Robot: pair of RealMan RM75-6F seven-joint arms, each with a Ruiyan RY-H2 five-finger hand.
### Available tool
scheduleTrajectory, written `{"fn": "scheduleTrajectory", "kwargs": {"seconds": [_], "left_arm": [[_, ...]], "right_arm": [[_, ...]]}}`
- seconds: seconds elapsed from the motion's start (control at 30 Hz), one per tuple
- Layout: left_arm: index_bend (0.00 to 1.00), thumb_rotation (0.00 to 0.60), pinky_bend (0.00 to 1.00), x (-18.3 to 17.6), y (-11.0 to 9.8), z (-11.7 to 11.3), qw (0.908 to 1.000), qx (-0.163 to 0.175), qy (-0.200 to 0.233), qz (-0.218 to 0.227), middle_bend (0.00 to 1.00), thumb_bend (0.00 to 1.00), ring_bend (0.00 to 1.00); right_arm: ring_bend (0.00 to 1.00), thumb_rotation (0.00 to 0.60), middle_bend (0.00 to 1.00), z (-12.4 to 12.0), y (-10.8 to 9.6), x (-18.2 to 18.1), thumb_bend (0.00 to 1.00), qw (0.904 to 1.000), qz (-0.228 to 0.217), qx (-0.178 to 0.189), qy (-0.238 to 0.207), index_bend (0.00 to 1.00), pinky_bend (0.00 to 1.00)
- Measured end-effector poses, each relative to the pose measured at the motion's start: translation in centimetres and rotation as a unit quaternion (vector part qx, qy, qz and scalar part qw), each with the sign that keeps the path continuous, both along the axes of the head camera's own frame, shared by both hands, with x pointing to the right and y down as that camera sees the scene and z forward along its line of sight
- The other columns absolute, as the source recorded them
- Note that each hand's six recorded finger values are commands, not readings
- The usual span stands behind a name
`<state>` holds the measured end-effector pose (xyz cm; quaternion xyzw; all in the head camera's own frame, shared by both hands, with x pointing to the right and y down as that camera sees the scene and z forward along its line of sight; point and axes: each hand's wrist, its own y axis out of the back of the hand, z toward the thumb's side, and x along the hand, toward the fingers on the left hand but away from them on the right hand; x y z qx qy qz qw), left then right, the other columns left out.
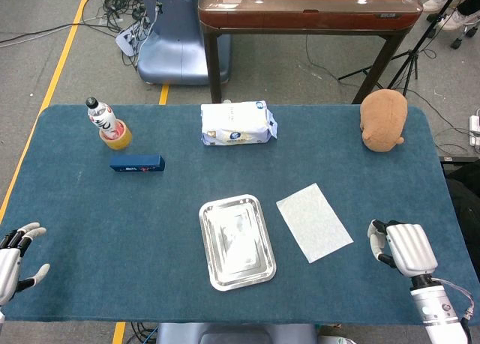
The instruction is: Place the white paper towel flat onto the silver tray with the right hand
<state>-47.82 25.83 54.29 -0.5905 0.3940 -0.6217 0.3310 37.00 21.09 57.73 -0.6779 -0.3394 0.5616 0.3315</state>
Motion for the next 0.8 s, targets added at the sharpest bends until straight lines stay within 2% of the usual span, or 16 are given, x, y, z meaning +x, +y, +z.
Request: {"fn": "scheduleTrajectory", "kwargs": {"seconds": [0.33, 0.43, 0.5, 0.6, 0.67, 0.8], "left_arm": [[0.26, 0.6, 0.46, 0.0, -0.1, -0.1, 1.0, 0.002, 0.002, -0.001, 0.22, 0.23, 0.2], [0.26, 0.6, 0.46, -0.1, -0.1, 0.0, 1.0, 0.0, 0.001, -0.003, 0.22, 0.23, 0.2], [0.26, 0.6, 0.46, -0.3, -0.2, 0.1, 1.0, -0.002, 0.0, -0.006, 0.22, 0.23, 0.2], [0.26, 0.6, 0.46, -0.4, -0.2, 0.0, 1.0, 0.0, 0.001, -0.007, 0.22, 0.23, 0.2], [0.26, 0.6, 0.46, -0.4, -0.2, -0.2, 1.0, 0.002, 0.001, -0.006, 0.22, 0.23, 0.2], [0.26, 0.6, 0.46, -0.2, -0.1, -0.3, 1.0, 0.004, 0.003, -0.001, 0.22, 0.23, 0.2]], "right_arm": [[0.57, 0.6, 0.69, 0.4, 0.1, 0.1, 0.43, 1.0, -0.002, -0.006, 0.005, 0.68, 0.66], [0.64, 0.6, 0.76, 0.7, 0.2, 0.2, 0.43, 0.9999, -0.003, -0.015, 0.007, 0.68, 0.71], [0.71, 0.6, 0.83, 1.0, 0.3, 0.2, 0.42, 0.9996, -0.006, -0.024, 0.01, 0.68, 0.78], [0.87, 0.6, 0.96, 1.4, 0.5, 0.0, 0.36, 0.9992, -0.016, -0.034, 0.015, 0.68, 0.9], [0.97, 0.6, 1.0, 1.5, 0.7, -0.3, 0.29, 0.9988, -0.023, -0.04, 0.013, 0.68, 0.97], [1.0, 0.6, 1.0, 1.6, 0.8, -0.8, 0.14, 0.9981, -0.045, -0.04, 0.011, 0.68, 1.0]]}}
